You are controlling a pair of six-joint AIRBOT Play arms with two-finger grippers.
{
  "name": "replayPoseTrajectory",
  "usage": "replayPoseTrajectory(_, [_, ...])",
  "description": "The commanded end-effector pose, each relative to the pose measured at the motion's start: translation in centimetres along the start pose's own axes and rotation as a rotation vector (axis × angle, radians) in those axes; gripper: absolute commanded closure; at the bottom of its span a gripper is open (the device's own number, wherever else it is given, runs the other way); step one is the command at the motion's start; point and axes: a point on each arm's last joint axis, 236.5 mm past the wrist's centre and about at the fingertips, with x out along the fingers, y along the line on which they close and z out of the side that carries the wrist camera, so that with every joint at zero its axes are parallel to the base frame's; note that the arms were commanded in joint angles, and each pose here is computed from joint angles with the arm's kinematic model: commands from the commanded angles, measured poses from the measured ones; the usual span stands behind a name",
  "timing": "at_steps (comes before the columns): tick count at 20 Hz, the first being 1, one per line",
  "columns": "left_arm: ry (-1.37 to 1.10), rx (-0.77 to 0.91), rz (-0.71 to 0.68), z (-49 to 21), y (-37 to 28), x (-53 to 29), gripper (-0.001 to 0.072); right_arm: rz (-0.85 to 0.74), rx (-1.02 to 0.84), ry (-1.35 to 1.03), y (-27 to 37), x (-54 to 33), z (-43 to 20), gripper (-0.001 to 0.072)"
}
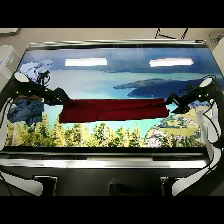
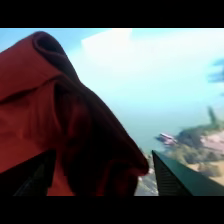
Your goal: Fold the clothes and pants, and hang the long-sleeved shirts on hangers.
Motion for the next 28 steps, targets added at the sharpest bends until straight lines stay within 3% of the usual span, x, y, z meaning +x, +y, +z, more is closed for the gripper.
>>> replayPoseTrajectory(1, [-0.045, 0.047, -0.002, 0.1, -2.1, -2.5, 0.0112, 0.097, 0.023, 0.07, 1.8, 2.3, -0.6, 0.0005])
replayPoseTrajectory(2, [-0.053, 0.064, -0.003, 0.0, -2.8, -2.8, 0.0112, 0.113, 0.027, 0.08, 2.6, 3.2, -0.6, 0.0016])
replayPoseTrajectory(5, [-0.081, 0.111, -0.032, 0.0, -5.7, -3.3, 0.0121, 0.171, 0.026, 0.062, 4.8, 3.8, -0.2, 0.0323])
replayPoseTrajectory(6, [-0.095, 0.123, -0.053, 0.2, -6.9, -3.0, 0.0121, 0.195, 0.028, 0.063, 5.4, 3.6, -0.2, 0.0631])
replayPoseTrajectory(7, [-0.11, 0.132, -0.087, 0.4, -8.5, -2.5, 0.0129, 0.231, 0.011, 0.052, 6.4, 2.9, -0.2, 0.0667])
replayPoseTrajectory(8, [-0.128, 0.144, -0.115, 0.7, -10.3, -1.7, 0.0132, 0.27, -0.045, 0.035, 7.7, 1.8, -0.4, 0.0668])
replayPoseTrajectory(9, [-0.145, 0.166, -0.134, 1.0, -12.0, -0.6, 0.0231, 0.315, -0.101, 0.006, 9.5, 0.0, -0.7, 0.0669])
replayPoseTrajectory(10, [-0.158, 0.199, -0.14, 1.0, -13.9, 1.0, 0.0515, 0.356, -0.145, -0.025, 11.2, -2.0, -1.1, 0.0669])
replayPoseTrajectory(11, [-0.162, 0.23, -0.146, 0.8, -15.8, 2.9, 0.0682, 0.403, -0.189, -0.058, 13.1, -4.4, -1.8, 0.0669])
replayPoseTrajectory(13, [-0.149, 0.282, -0.159, -0.6, -19.3, 7.8, 0.0679, 0.452, -0.297, -0.115, 16.6, -8.8, -4.4, 0.0668])
replayPoseTrajectory(16, [-0.051, 0.168, -0.168, -4.2, -22.0, 15.0, 0.068, 0.467, -0.456, -0.193, 21.2, -13.9, -9.5, 0.0667])
replayPoseTrajectory(19, [0.077, 0.056, -0.273, -8.7, -25.5, 20.1, 0.068, 0.488, -0.583, -0.256, 25.1, -16.8, -14.2, 0.0667])
replayPoseTrajectory(26, [-0.002, -0.378, -0.53, -11.1, -34.5, 27.4, 0.0681, 0.446, -0.589, -0.222, 27.6, -15.7, -18.1, 0.0666])
replayPoseTrajectory(28, [-0.039, -0.331, -0.529, -10.0, -33.9, 27.2, 0.0683, 0.402, -0.583, -0.229, 27.6, -14.1, -17.3, 0.0666])
